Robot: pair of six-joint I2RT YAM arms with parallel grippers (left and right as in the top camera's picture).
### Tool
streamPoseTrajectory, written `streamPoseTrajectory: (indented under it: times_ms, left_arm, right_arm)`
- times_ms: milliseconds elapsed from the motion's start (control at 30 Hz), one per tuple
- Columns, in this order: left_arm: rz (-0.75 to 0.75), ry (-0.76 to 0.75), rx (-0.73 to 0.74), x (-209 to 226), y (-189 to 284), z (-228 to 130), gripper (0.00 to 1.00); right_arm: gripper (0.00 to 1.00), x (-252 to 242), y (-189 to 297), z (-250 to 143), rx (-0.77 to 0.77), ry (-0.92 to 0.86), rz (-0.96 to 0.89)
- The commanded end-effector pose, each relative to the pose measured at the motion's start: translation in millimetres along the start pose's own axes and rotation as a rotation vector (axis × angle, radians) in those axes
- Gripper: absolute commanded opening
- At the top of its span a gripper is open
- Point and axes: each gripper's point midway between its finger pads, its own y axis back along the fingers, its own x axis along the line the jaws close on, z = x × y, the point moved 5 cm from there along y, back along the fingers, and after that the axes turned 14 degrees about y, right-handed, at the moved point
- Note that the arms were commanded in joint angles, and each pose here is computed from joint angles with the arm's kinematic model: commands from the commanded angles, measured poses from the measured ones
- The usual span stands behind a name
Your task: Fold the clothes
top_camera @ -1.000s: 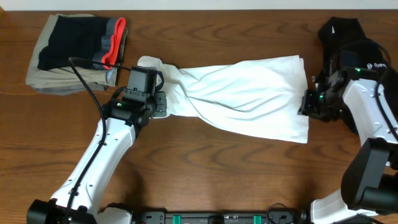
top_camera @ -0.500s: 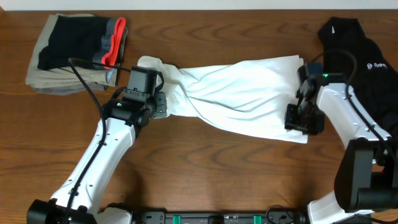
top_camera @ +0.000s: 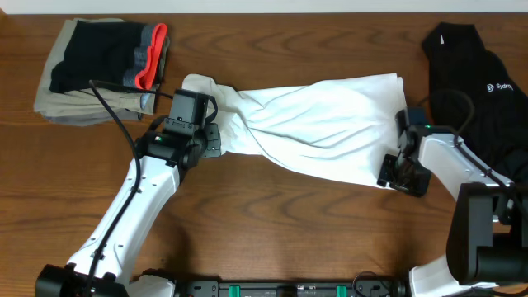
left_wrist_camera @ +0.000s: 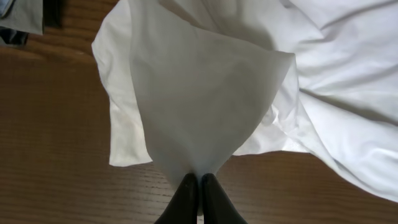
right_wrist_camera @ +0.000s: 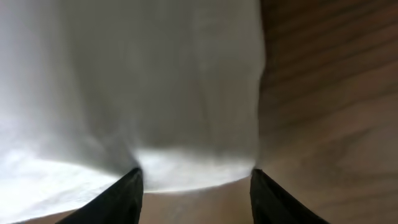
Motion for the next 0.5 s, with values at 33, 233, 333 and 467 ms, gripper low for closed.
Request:
streamPoseTrajectory:
  times_ms: [33,233,333,467]
  left_arm:
    - [-0.002,0.022,0.000,-0.7,0.6,1.3,0.06]
    - [-0.002,0.022,0.000,-0.7,0.6,1.3,0.06]
    - [-0.002,0.022,0.001,-0.7,0.6,1.2,0.06]
    - [-0.001,0.022,0.002,-0.5,0.6,0.9,0.06]
  right_arm:
    - [0.54,-16.7,1.0,6.1,-0.041,-0.022,-0.015]
    - [0.52,-20.9,-2.3,13.7,-0.083,-0.005,0.024]
    - [0.47,-15.2,-3.2,13.1,-0.083,0.004,0.070]
    - [0.28,-14.0,-4.2,10.2,-0.070,0.006,0.077]
